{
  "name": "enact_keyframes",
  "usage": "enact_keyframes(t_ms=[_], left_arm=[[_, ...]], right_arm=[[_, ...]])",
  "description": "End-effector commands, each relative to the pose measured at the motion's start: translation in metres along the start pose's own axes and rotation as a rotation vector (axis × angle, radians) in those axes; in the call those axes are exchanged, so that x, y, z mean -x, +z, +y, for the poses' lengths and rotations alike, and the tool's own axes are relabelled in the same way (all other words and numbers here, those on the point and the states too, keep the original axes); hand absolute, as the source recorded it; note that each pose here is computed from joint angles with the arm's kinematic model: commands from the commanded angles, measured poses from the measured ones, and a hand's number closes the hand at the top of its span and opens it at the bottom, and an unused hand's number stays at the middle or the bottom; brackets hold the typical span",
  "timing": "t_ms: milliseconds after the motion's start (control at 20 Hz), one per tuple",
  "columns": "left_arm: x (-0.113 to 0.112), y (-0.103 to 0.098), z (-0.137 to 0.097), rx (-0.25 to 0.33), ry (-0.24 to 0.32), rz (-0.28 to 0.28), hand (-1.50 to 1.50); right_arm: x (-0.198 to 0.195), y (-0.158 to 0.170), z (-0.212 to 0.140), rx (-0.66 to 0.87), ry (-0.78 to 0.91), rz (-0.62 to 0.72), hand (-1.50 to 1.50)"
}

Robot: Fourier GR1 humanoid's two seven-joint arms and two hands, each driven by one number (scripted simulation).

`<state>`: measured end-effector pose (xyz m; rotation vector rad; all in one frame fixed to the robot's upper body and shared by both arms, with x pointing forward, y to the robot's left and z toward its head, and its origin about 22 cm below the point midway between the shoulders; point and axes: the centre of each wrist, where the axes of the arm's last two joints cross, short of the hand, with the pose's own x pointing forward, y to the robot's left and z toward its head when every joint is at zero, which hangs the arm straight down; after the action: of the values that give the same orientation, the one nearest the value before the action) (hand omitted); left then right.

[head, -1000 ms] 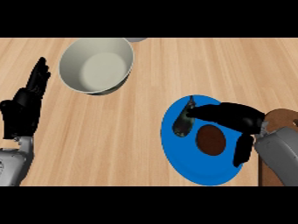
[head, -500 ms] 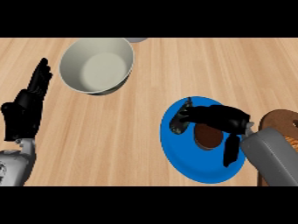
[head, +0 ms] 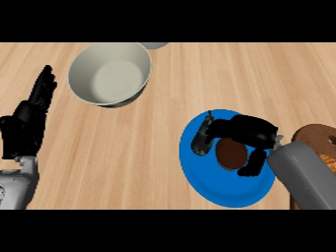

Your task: Pick the cupcake from the plate and place it in the bowl

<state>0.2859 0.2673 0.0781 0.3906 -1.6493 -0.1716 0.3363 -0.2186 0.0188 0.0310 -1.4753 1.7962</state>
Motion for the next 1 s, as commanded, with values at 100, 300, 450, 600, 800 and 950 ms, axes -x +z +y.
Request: enact_keyframes(t_ms=[100,300,450,600,800,950], left_arm=[[0.006,-0.004,-0.002,0.015,0.007,0.014,0.00],[-0.003,-0.006,-0.003,-0.003,0.003,0.012,0.00],[0.009,-0.004,0.003,0.000,-0.011,0.021,0.00],[-0.004,-0.007,-0.013,0.048,0.013,-0.010,0.00],[-0.001,-0.005,-0.017,0.057,0.021,-0.006,0.00],[-0.009,-0.009,-0.018,0.077,0.023,-0.016,0.00]], right_arm=[[-0.006,0.002,0.019,-0.026,-0.022,-0.028,1.50],[-0.008,0.020,0.016,0.058,-0.001,-0.070,1.50],[-0.132,-0.095,0.026,0.071,0.032,-0.105,1.50],[-0.151,-0.106,0.041,0.043,0.062,-0.095,1.50],[-0.174,-0.101,0.054,0.168,-0.072,-0.054,1.50],[-0.198,-0.096,0.051,0.298,-0.144,-0.060,1.50]])
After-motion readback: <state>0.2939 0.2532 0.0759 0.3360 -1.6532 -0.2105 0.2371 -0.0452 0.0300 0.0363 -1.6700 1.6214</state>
